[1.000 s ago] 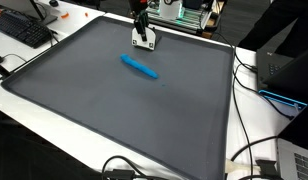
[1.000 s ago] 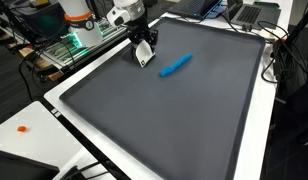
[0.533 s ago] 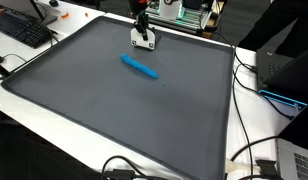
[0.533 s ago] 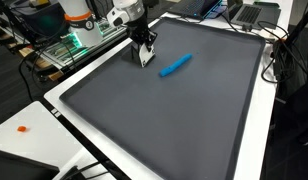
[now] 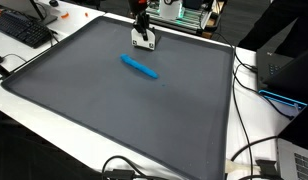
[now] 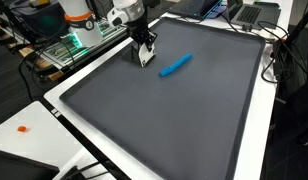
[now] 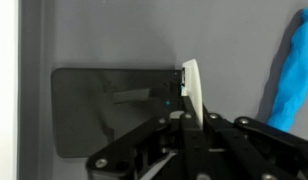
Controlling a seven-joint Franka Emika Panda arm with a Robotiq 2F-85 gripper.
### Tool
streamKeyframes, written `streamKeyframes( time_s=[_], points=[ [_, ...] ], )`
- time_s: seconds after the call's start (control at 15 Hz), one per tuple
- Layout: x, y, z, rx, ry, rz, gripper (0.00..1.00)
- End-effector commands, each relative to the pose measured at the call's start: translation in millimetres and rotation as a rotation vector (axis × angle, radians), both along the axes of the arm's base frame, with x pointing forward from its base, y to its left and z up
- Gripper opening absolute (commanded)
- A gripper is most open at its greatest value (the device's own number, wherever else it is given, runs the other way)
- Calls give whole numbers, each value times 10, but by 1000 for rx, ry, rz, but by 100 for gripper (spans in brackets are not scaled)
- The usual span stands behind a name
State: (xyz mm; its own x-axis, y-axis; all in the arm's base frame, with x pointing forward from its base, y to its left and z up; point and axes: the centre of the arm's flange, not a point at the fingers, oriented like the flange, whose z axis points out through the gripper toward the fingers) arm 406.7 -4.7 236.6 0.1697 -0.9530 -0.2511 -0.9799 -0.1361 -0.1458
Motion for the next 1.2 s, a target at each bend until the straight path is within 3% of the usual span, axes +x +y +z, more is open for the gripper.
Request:
streamKeyframes(
  time_s=[0.0, 0.4, 0.87, 1.13],
  points=[
    [-43, 24, 137, 23, -2, -34, 1],
    [-19, 116, 505, 5, 22, 75, 1],
    [291, 496, 952, -59, 97, 467, 1],
    [589, 766, 1114, -104, 90, 674, 1]
  ],
)
